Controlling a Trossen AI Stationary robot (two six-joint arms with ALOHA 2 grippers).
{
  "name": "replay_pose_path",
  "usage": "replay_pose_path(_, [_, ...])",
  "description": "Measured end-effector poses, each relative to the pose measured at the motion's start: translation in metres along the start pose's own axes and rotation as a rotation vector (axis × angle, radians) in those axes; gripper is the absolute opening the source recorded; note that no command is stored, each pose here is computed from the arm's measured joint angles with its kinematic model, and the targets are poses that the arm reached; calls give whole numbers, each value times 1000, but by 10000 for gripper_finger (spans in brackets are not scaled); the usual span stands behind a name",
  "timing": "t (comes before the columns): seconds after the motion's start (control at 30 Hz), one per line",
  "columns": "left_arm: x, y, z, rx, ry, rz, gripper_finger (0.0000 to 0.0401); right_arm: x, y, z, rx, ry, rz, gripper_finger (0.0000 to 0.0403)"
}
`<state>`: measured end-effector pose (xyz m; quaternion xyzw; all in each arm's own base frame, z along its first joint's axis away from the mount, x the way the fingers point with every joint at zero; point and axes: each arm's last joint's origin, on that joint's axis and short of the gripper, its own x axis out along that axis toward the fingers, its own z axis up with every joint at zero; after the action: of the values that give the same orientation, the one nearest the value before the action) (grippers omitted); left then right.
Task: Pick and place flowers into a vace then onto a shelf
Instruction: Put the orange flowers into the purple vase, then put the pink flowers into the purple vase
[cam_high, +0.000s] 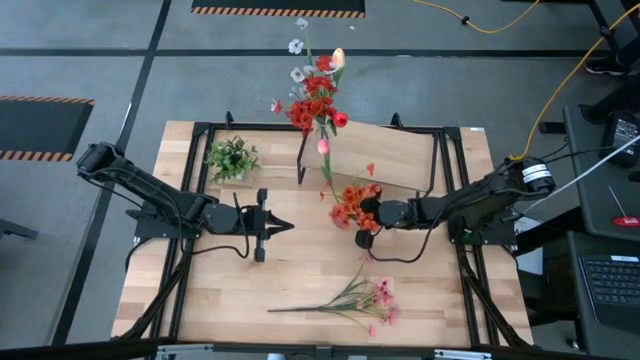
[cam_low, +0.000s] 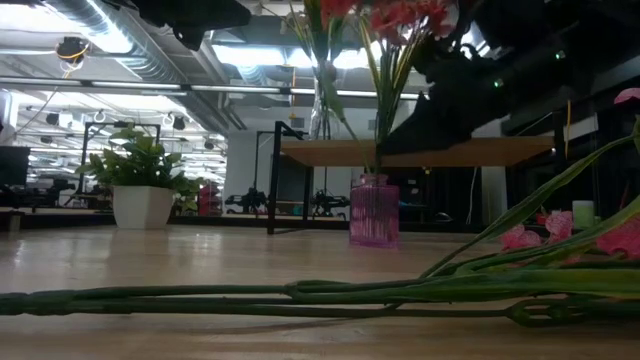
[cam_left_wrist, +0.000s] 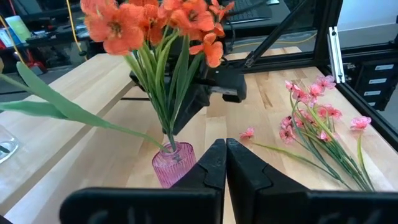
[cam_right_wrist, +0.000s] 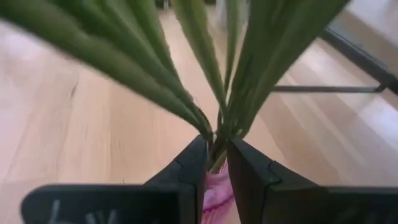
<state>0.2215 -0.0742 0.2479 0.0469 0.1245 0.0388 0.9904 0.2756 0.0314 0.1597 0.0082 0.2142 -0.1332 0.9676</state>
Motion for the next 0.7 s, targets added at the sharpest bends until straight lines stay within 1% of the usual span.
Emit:
replay_pose_path(0.13, [0,0,0,0,0,0,6,-9,-3,2,-26,40,-6,67])
replay_pose_path(0.33, [0,0,0,3,0,0,2,-25,-10,4,-17,117,-22,67])
replay_pose_path(0.5, [0,0,0,3,0,0,5,-39,-14,4,-18,175,-30,67])
replay_pose_path(0.7, [0,0,0,3,1,0,7,-60,-11,5,0,213,-3,67])
